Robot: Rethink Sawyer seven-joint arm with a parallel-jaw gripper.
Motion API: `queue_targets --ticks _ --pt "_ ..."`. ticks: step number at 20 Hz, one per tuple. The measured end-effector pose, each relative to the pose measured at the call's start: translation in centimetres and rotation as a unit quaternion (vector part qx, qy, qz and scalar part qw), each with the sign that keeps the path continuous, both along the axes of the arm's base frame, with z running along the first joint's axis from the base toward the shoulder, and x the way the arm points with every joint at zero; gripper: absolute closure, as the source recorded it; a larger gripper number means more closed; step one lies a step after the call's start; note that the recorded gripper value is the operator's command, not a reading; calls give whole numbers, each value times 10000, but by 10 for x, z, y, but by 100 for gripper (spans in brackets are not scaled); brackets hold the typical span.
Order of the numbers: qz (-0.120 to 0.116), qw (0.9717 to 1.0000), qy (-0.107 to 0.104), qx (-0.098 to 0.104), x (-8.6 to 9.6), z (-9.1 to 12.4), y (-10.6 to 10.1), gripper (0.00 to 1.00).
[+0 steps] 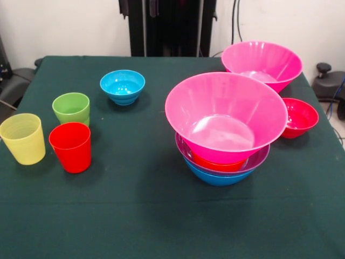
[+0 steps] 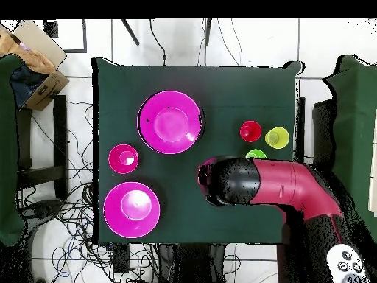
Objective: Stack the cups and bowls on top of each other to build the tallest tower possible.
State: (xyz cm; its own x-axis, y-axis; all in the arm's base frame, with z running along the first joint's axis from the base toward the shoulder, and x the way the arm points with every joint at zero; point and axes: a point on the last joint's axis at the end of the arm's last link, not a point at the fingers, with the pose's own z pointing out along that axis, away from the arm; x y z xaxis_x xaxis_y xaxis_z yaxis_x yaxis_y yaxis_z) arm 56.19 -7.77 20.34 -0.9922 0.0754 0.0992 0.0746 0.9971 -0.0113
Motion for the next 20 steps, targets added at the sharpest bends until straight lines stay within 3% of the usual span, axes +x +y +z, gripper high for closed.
queue_targets --ticks 6,13,16,20 --pt "109 9998 136 -9 -21 2 16 0" --pt "645 9971 396 16 -50 -3 82 0" --pt "715 9966 392 131 -64 1 111 0" --pt "664 9971 245 275 -74 4 135 0"
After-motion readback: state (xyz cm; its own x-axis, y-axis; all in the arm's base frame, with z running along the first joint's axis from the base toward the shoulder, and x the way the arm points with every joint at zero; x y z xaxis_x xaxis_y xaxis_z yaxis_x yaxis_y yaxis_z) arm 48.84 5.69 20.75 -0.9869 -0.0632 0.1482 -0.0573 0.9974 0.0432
